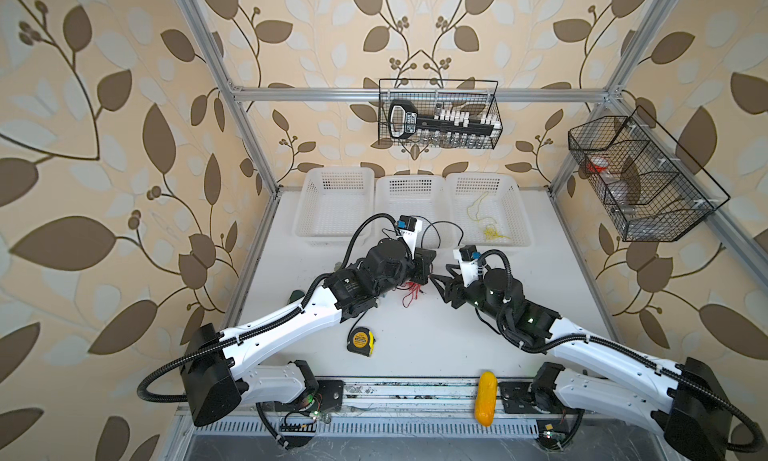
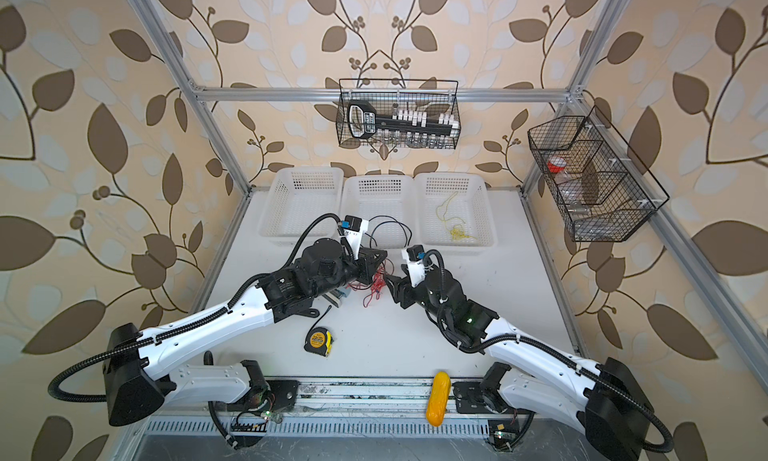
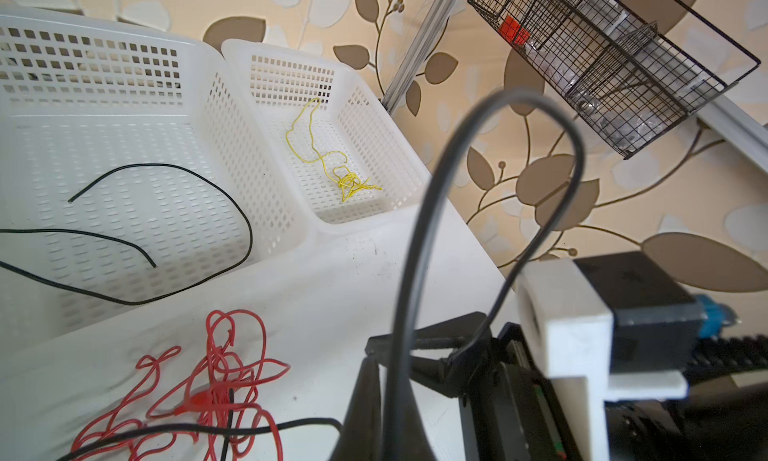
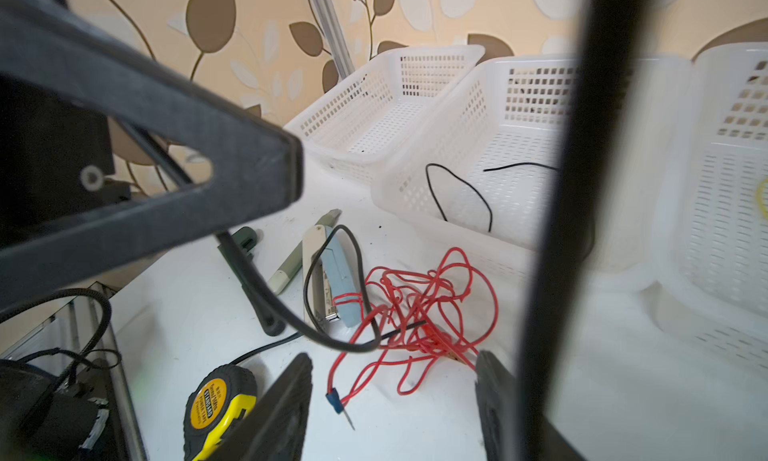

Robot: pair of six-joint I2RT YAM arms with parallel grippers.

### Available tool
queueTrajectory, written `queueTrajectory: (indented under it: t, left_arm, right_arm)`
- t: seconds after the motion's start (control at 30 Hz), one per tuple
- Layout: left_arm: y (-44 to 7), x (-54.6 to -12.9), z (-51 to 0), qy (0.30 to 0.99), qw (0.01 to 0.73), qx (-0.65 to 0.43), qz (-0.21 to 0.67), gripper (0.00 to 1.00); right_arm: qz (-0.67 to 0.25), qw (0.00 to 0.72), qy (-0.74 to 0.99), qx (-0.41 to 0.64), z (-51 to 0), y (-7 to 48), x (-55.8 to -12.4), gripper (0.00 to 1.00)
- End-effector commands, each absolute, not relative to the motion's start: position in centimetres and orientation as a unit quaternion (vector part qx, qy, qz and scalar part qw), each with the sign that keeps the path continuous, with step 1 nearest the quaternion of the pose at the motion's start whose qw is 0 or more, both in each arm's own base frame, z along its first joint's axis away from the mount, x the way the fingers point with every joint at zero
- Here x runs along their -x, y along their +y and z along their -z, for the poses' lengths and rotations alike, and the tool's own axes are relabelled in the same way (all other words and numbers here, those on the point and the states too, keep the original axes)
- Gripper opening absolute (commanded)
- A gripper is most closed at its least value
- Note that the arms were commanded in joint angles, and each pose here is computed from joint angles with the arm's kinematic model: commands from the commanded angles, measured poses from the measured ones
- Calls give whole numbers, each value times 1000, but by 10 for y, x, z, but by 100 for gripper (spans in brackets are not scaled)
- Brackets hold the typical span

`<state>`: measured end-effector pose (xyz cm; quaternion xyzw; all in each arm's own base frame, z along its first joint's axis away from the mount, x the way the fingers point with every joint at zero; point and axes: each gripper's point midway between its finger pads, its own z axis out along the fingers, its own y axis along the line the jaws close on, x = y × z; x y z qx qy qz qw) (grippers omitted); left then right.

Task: Untangle the cables
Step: 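Pull the black wire from the red tangle with the right gripper while left holds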

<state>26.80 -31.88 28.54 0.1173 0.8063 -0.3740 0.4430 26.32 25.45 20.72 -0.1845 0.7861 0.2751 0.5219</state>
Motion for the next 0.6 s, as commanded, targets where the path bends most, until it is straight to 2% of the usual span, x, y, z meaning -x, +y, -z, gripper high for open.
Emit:
queueTrajectory:
  t: [0.0,0.03,0.07,0.17,0.27,0.47,0.5,0.57]
  left_arm:
    - [-316,-268,-309,789,455,-106,398,0]
    - [-315,-268,-308,790,454,-104,398,0]
    - [-315,-268,-305,792,453,-103,397,0]
    - [-310,-269,-298,799,452,-96,386,0]
    - [-301,-271,-287,808,452,-84,368,0]
    - [-287,-275,-264,827,446,-65,336,0]
    - [-285,-276,-260,831,445,-62,329,5]
    - [-281,-277,-251,839,440,-58,316,22]
  right_arm:
    - [-301,551,753,197,-237,276,-266,61]
    - [-295,552,754,198,-236,279,-268,58]
    - [-286,553,758,195,-235,279,-271,50]
    - [-265,557,766,181,-232,275,-277,18]
    - [-252,562,769,172,-232,267,-278,0]
    - [-209,557,788,159,-227,243,-280,0]
    - [-203,554,793,153,-227,239,-281,0]
    - [-193,548,802,140,-231,229,-283,0]
